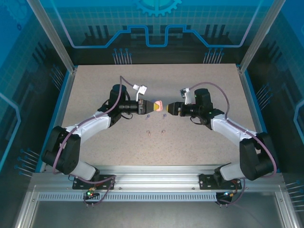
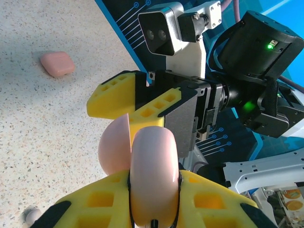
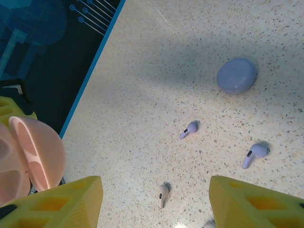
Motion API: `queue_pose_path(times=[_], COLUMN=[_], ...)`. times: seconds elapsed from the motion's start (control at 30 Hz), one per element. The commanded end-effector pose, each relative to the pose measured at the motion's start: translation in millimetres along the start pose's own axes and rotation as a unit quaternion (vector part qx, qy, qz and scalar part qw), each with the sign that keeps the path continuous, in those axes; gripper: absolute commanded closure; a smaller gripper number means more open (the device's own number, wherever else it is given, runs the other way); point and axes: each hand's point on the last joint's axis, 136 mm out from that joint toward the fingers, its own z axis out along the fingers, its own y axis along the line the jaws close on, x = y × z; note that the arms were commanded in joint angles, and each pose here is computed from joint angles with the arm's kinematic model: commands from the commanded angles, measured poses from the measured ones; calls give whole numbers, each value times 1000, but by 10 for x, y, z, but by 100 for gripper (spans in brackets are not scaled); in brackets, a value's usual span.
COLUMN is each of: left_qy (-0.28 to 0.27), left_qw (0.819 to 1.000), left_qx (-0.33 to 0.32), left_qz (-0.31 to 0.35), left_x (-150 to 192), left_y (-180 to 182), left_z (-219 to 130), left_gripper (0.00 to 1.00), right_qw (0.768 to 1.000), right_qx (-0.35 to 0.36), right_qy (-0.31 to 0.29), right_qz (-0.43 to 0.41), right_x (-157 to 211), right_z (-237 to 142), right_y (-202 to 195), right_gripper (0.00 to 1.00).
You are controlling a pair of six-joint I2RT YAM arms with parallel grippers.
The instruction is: Insert wireless bluetooth earbuds into charging case
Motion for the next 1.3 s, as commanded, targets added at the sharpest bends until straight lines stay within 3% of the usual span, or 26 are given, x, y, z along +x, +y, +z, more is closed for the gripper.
queue_pose_path(times=[0.0, 0.13, 0.37, 1.27], left_qy=[-9, -10, -13, -6], left_qw=[999, 999, 999, 999], left_qx=[23, 23, 26, 33], left_qz=[35, 32, 33, 30], left_x=[-136, -137, -165, -127], left_y=[-217, -201, -208, -210], left_z=[-35, -27, -18, 23], left_gripper=[100, 100, 100, 100], right_qw=[1000, 998, 996, 995], right_qx=[-22, -67, -88, -95], right_qy=[-10, -6, 1, 4], right_qz=[-7, -21, -27, -20], right_x=[-25, -48, -95, -216], right_z=[-143, -200, -114, 162], right_y=[150, 377, 530, 603], right_gripper=[38, 38, 41, 57])
